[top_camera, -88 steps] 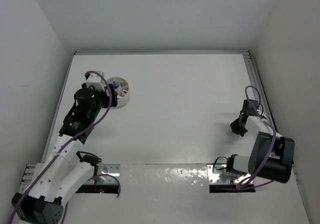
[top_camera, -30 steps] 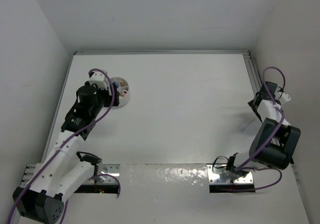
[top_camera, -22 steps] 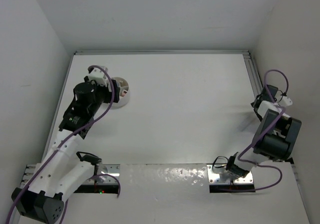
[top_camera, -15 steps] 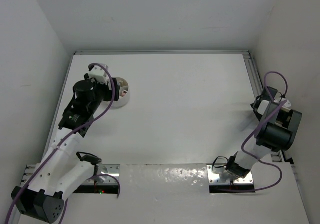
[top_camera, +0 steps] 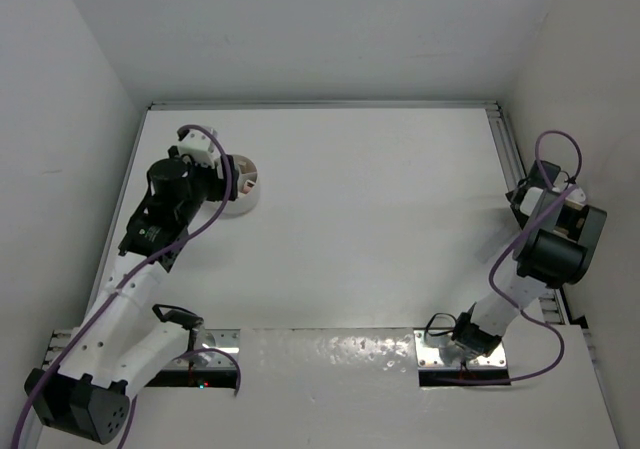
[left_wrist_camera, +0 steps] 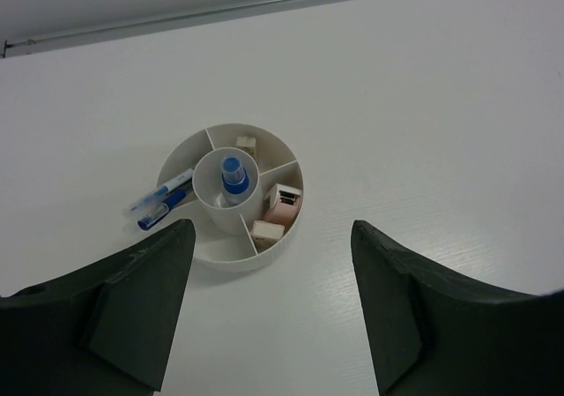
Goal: Sort the stationery into containers
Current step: Pick up the stationery from the corner of the board.
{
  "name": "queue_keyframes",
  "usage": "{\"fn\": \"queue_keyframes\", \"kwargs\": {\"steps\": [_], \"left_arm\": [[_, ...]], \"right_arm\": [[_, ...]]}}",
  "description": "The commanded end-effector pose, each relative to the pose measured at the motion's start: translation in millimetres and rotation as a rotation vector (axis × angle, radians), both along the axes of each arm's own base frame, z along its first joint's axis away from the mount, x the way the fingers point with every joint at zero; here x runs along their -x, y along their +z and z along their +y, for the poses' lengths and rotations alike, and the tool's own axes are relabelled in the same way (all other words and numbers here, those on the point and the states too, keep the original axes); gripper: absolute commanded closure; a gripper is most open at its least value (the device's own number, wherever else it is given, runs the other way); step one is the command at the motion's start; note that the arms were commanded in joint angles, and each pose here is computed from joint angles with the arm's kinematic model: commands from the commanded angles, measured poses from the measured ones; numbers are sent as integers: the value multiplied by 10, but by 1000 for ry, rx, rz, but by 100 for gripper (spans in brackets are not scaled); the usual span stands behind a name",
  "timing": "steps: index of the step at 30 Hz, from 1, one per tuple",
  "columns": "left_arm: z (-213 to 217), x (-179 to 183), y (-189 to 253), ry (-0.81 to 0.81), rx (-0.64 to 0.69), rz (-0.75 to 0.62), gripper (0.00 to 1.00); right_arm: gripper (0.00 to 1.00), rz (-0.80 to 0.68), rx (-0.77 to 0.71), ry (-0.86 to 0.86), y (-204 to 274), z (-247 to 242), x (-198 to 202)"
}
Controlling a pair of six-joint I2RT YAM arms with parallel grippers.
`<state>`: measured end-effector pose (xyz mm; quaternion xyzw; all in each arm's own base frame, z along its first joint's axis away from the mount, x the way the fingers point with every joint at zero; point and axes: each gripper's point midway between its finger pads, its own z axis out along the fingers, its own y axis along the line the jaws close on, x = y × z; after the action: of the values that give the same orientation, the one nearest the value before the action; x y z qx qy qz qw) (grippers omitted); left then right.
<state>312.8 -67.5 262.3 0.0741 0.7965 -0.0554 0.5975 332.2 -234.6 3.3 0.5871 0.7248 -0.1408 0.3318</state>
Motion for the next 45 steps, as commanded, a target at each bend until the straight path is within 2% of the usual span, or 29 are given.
{"fn": "queue_keyframes", "kwargs": {"steps": [1, 13, 24, 39, 42, 43, 45], "left_arm": [[72, -52, 342, 24, 5, -100, 30], [192, -70, 352, 67, 11, -107, 30], [230, -73, 390, 81, 14, -125, 30], [277, -123, 472, 98, 20, -152, 30], [288, -133, 488, 100, 15, -158, 30], [292, -136, 481, 101, 15, -158, 29], [296, -145, 486, 103, 15, -159, 29]], "right_arm": [[31, -7, -2, -49, 64, -116, -81], [32, 74, -33, -88, -10, -174, -10], [37, 140, -56, -64, -73, -200, 109], [37, 158, -103, 6, -124, -204, -68], [41, 163, -108, 4, -141, -198, -60], [47, 161, -108, 2, -137, -201, -66], [53, 160, -107, 2, -139, -197, -59]]}}
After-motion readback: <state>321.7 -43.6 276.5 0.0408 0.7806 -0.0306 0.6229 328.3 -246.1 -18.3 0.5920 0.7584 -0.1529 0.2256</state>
